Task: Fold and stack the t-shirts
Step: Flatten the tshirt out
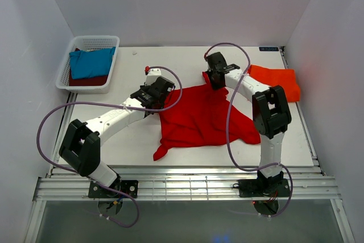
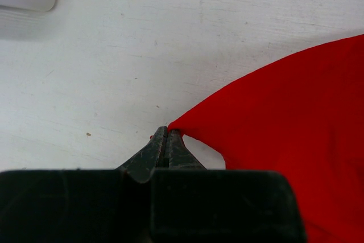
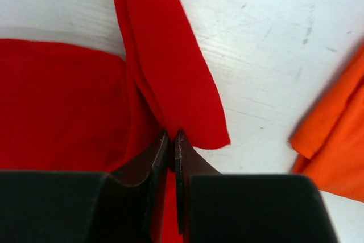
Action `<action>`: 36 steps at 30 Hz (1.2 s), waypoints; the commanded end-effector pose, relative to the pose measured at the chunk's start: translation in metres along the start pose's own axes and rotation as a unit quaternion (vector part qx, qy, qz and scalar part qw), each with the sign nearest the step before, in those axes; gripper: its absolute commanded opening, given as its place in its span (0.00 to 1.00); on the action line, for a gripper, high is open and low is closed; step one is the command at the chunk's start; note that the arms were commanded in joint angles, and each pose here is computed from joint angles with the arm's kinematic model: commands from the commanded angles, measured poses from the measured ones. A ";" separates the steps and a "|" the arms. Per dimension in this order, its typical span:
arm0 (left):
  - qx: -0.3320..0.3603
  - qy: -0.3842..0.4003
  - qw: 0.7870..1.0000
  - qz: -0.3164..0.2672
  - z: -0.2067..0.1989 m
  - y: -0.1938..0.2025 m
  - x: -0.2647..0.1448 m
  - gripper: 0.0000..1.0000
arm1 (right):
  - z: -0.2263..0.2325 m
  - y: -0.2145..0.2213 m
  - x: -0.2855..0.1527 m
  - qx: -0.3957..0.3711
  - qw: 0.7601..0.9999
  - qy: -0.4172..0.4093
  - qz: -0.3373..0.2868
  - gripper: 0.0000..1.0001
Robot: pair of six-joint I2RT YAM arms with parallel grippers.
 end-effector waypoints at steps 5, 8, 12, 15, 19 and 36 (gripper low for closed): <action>-0.026 0.011 0.999 -0.021 0.006 -0.016 -0.012 0.00 | 0.020 0.024 0.032 -0.012 0.998 -0.048 0.048 0.16; -0.025 0.010 0.999 -0.021 0.006 -0.016 -0.012 0.00 | 0.021 0.024 0.036 -0.012 0.997 -0.049 0.050 0.18; -0.027 0.011 0.999 -0.022 0.006 -0.017 -0.013 0.00 | 0.018 0.022 0.034 -0.012 0.998 -0.042 0.048 0.18; -0.026 0.011 0.999 -0.022 0.007 -0.017 -0.013 0.00 | 0.014 0.019 0.027 -0.010 0.999 -0.031 0.043 0.18; -0.028 0.014 0.999 -0.019 0.006 -0.016 -0.013 0.00 | 0.005 0.015 0.017 -0.003 0.999 -0.020 0.030 0.21; -0.026 0.018 0.999 -0.013 0.005 -0.014 -0.012 0.00 | -0.004 0.012 0.014 0.007 0.999 -0.022 0.024 0.24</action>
Point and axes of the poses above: each gripper's point midway between its finger pads, its own x axis out along the fingers, its own z axis along the line the jaws close on, y = z × x, the point moved 9 cm from there along -x, back along the fingers, and after that the axes turned 10 degrees about -x, right-handed, at the moved point
